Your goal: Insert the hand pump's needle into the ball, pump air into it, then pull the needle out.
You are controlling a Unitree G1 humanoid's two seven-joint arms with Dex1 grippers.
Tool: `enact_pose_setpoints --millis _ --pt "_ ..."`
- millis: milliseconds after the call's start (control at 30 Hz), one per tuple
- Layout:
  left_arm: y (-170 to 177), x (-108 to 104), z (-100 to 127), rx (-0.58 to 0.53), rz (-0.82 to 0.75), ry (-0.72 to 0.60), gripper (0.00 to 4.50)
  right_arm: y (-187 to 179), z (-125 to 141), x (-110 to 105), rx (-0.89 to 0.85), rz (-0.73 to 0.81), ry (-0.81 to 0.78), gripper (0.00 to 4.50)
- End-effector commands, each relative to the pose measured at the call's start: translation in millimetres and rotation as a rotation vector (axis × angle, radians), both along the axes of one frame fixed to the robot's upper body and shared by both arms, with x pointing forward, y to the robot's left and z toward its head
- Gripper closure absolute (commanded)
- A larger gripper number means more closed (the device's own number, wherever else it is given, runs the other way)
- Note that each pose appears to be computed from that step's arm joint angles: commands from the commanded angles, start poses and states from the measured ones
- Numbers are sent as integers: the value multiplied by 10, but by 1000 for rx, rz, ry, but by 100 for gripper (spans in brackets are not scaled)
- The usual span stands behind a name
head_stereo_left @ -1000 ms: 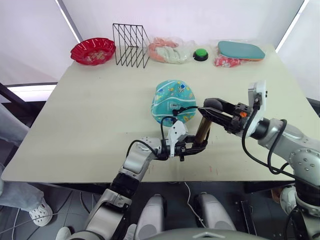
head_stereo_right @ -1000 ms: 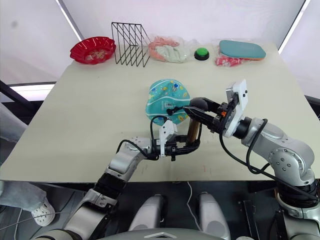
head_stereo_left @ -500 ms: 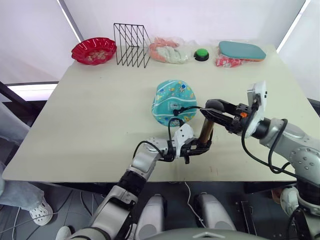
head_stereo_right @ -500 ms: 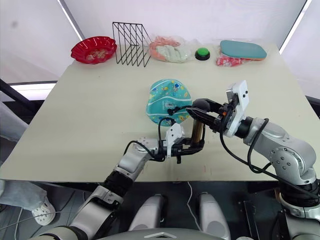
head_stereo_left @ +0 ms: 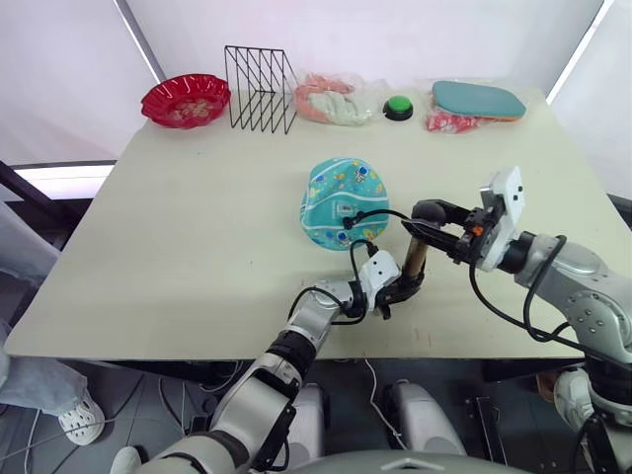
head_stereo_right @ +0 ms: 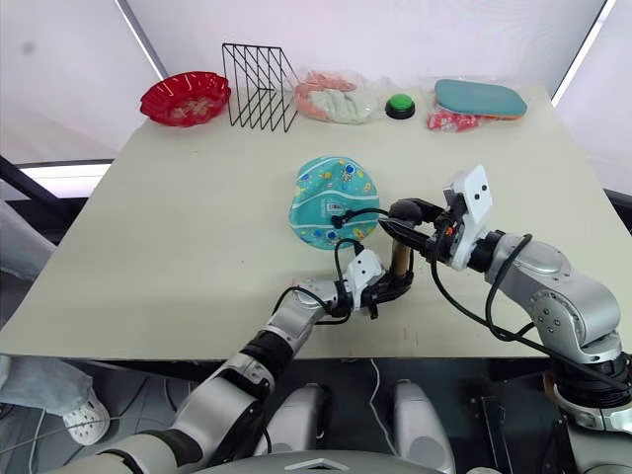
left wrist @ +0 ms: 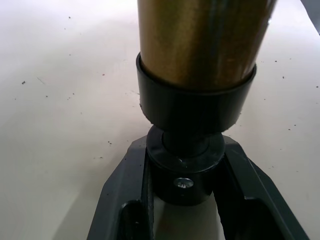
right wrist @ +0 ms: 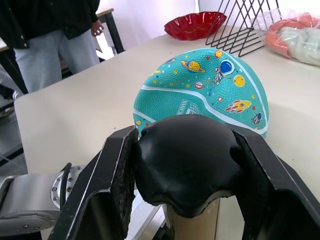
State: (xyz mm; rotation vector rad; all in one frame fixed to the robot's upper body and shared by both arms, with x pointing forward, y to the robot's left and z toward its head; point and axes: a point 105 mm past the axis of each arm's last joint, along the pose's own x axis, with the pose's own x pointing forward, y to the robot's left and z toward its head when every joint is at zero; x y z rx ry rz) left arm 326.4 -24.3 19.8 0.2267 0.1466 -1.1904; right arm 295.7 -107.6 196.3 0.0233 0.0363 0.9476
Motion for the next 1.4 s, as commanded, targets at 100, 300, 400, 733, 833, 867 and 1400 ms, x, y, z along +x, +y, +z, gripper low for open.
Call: enact_pose_setpoints --millis 100,300,400,733,833,867,1400 --pt "61 -68 -258 56 13 65 344 -99 783 -128 46 11 -225 238" --pt "71 -97 -311 65 3 78 344 -202 1280 -244 64 23 -285 238" --pt "83 -113 -331 73 -5 78 344 -195 1299 -245 58 22 -266 238" --pt "116 -116 -369 76 17 87 344 -134 129 -20 -23 13 0 238" --pt "124 -113 -361 68 27 86 344 -116 -356 15 -60 7 98 238" --pt "126 -113 -360 66 30 87 344 -98 -512 26 -77 8 122 239" --pt "147 -170 -436 87 30 107 344 -34 138 113 25 20 -109 240"
